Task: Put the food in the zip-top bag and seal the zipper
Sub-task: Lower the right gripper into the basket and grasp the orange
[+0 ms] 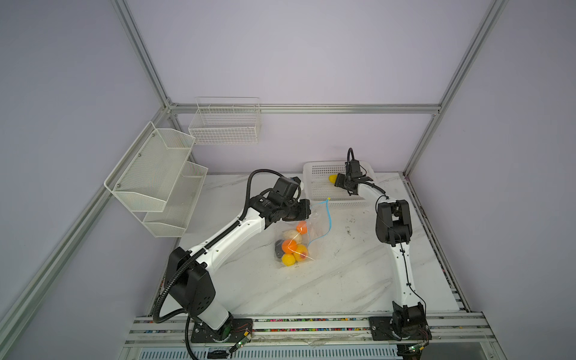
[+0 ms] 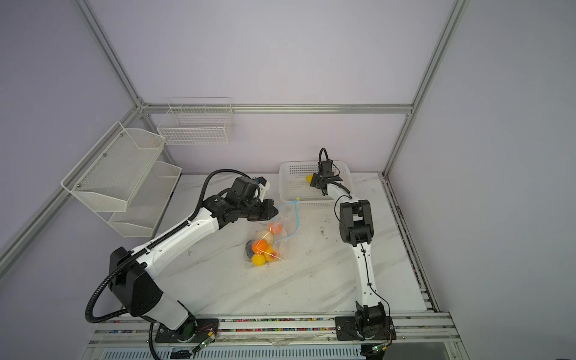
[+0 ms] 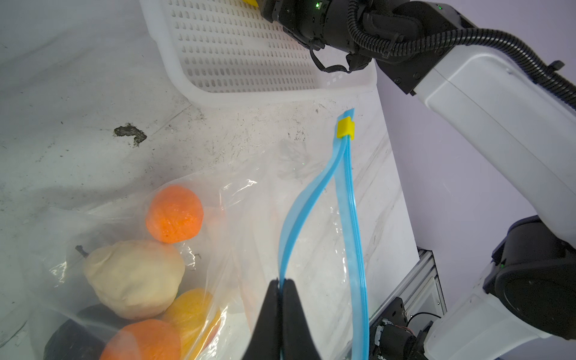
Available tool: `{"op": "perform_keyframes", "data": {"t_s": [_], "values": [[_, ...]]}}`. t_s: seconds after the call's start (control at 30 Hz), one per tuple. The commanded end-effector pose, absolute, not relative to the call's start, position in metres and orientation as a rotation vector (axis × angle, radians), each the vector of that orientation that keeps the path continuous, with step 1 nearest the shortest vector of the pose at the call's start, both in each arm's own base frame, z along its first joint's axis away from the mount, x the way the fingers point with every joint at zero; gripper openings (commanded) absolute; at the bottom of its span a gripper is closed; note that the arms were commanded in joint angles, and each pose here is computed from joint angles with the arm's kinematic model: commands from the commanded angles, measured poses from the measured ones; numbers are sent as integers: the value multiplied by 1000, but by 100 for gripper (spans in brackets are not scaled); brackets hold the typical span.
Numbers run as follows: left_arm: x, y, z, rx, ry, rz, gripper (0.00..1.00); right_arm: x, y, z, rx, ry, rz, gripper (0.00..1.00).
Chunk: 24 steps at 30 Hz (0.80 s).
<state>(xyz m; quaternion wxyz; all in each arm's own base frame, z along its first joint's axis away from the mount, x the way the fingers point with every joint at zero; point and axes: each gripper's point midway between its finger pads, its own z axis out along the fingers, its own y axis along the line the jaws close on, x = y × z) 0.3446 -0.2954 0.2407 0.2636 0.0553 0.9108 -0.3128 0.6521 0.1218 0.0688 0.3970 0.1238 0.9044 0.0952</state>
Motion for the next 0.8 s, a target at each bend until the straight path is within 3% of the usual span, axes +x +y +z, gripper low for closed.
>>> {"op": "perform_keyframes", "data": {"t_s": [0.0,0.27,0.77], "values": [[349,-298,280,171,2367,-885,0,652,124,76,309,2299,276,69],[351,-299,277,170,2374,-885,0,653,116,139,262,2199,231,70],[346,-293,280,156,2367,-877,0,659,54,105,278,2254,7,75]]}}
